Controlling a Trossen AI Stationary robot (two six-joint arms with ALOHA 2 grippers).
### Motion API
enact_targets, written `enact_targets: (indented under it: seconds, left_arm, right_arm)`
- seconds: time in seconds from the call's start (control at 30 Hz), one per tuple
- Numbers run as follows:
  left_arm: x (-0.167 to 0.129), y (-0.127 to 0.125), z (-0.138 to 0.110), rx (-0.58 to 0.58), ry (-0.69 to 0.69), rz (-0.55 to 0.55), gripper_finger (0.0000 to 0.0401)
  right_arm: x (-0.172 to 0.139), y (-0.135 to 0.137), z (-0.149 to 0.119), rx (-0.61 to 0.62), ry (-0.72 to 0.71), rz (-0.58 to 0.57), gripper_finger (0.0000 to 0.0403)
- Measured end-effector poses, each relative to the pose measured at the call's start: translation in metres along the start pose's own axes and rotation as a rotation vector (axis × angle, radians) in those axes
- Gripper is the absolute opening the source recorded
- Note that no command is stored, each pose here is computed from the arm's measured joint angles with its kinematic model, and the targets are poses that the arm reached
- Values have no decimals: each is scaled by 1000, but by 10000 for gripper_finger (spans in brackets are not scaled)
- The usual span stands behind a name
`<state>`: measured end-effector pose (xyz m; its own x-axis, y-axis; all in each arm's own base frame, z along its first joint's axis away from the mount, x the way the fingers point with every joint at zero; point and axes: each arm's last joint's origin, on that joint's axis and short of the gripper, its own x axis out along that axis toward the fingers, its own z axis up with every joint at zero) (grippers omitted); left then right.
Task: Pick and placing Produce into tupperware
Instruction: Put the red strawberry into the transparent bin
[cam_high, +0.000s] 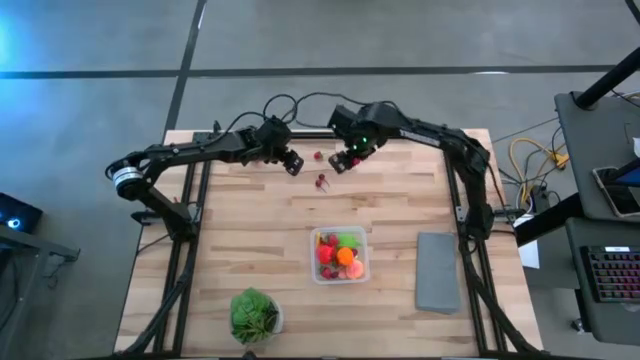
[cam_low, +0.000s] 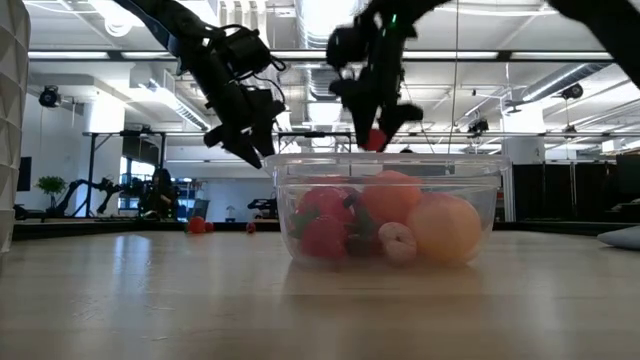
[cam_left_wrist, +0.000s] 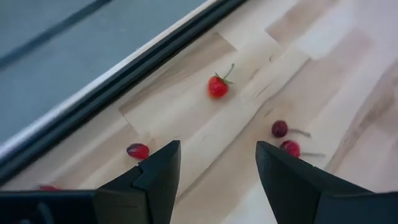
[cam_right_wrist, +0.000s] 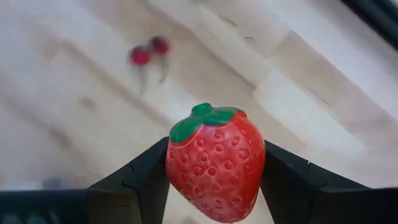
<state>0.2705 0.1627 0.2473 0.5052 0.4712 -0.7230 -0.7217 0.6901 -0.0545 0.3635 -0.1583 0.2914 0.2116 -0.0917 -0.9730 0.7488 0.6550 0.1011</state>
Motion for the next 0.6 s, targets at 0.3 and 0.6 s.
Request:
enact_targets:
  seconds: [0.3, 0.6]
  left_arm:
    - [7, 2, -11, 188, 30, 9, 194]
    - [11, 5, -26, 210, 84, 14, 194]
  right_arm:
    - [-65, 71, -114, -131, -144, -39, 208]
    - [-67, 128, -209, -215, -328, 26, 208]
